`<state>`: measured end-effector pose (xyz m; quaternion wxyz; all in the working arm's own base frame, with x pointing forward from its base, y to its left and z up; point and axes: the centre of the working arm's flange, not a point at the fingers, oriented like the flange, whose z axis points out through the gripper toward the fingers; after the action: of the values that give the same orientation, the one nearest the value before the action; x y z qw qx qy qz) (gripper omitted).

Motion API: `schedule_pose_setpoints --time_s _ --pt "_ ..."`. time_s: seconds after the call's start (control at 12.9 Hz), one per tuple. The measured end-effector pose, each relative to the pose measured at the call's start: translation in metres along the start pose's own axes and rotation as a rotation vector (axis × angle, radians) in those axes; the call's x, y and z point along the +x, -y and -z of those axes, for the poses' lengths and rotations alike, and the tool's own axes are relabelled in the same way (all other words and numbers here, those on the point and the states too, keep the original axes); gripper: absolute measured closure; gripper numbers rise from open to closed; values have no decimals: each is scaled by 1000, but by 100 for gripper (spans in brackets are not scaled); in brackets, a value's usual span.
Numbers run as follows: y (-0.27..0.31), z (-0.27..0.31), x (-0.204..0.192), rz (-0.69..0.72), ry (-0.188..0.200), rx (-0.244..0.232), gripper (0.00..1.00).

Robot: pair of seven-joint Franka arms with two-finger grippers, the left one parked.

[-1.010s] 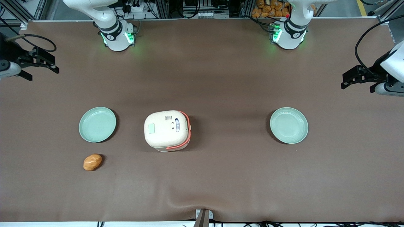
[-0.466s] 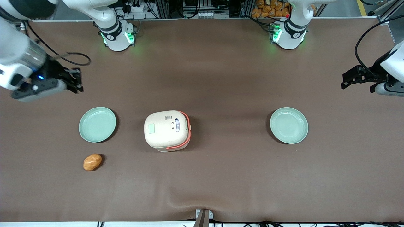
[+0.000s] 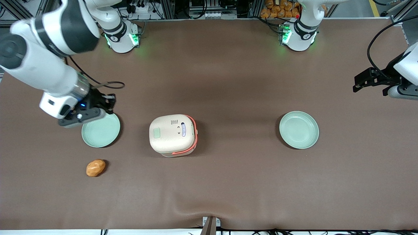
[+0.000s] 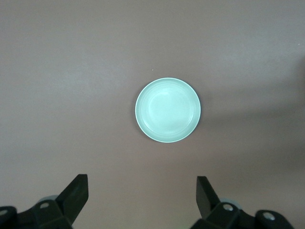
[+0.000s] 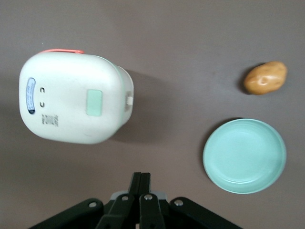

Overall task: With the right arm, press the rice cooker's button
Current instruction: 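Move the right gripper over the rice cooker toward its green button, then lower the closed right gripper and press the green button on the cooker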

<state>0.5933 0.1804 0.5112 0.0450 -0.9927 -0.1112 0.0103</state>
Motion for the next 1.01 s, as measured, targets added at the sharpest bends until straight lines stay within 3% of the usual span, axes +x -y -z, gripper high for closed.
schedule_pose_setpoints --time_s 0.39,0.7,1.01 --pt "25 -57 18 -11 -61 13 99" --pt "42 -95 27 5 -80 16 99" --pt "89 -116 23 -44 -90 -79 99"
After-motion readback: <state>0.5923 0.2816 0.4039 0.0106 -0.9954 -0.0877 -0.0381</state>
